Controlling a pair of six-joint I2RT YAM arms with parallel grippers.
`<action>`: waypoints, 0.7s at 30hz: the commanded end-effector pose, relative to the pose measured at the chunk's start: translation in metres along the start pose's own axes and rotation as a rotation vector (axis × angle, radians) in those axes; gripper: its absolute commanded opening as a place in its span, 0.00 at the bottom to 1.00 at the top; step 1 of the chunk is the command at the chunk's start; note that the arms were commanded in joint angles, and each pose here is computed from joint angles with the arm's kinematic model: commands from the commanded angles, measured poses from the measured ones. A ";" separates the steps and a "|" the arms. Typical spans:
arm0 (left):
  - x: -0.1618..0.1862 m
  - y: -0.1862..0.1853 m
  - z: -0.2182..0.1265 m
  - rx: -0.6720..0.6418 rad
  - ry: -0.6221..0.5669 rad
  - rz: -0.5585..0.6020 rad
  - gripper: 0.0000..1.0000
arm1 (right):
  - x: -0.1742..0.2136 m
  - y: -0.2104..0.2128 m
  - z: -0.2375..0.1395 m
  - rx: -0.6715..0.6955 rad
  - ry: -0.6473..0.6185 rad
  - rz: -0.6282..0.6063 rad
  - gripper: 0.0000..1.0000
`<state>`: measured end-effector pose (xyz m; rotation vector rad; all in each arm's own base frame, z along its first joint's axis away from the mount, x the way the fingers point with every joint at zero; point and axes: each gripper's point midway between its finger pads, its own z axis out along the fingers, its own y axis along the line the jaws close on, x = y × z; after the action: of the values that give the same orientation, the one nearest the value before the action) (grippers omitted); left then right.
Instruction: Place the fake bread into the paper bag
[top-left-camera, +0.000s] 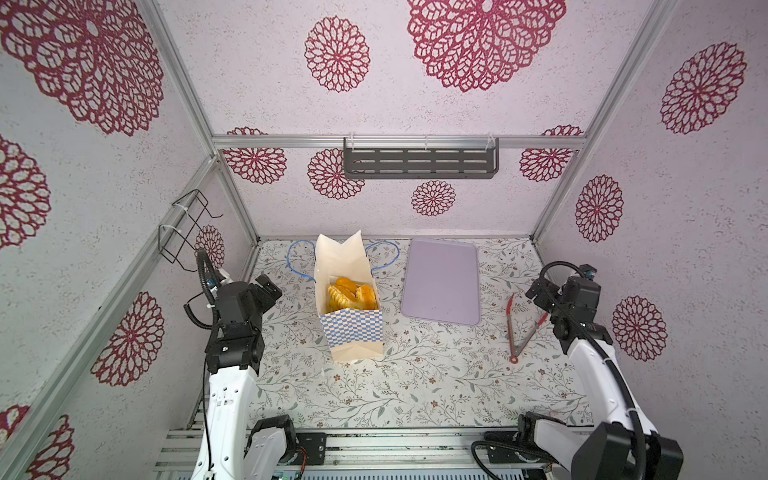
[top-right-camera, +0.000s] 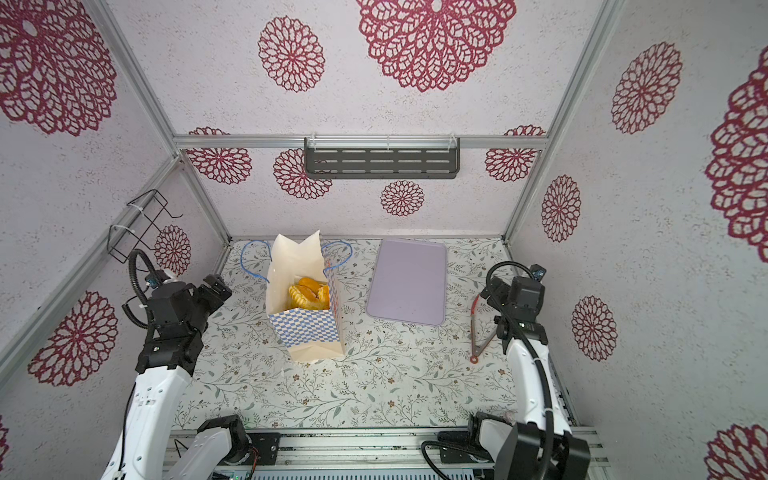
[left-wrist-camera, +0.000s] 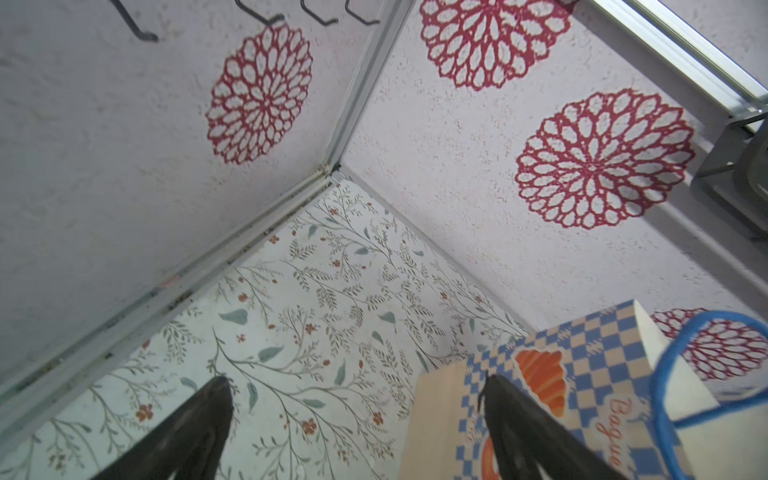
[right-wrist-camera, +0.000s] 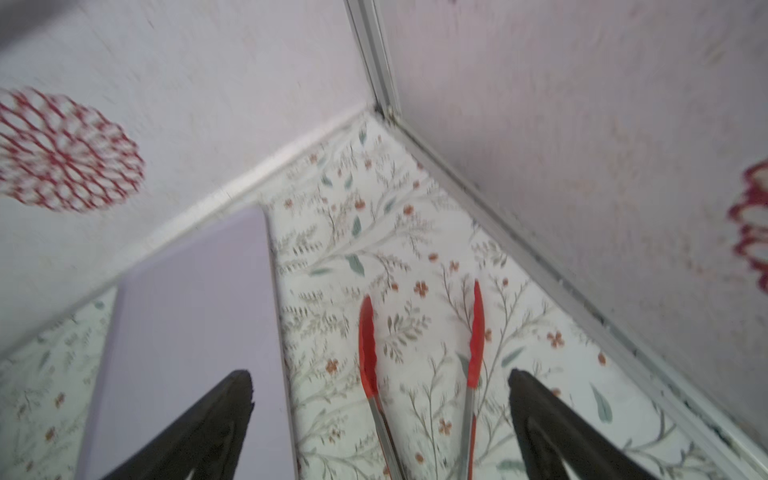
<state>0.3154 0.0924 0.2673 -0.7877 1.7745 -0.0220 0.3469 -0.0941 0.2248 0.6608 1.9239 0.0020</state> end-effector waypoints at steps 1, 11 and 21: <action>-0.021 0.019 0.008 -0.088 -0.189 0.130 0.97 | -0.046 0.010 -0.009 -0.052 -0.243 0.021 0.99; 0.054 0.071 0.057 -0.245 -0.133 0.181 0.97 | 0.002 -0.019 0.022 0.156 -0.303 -0.140 0.99; 0.079 0.064 0.099 -0.222 -0.134 0.248 0.97 | 0.083 -0.015 0.055 0.114 -0.205 -0.314 0.99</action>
<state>0.3393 0.1367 0.1087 -0.7535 1.8825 0.4021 0.3493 -0.0885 0.1027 0.4532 1.9330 -0.3637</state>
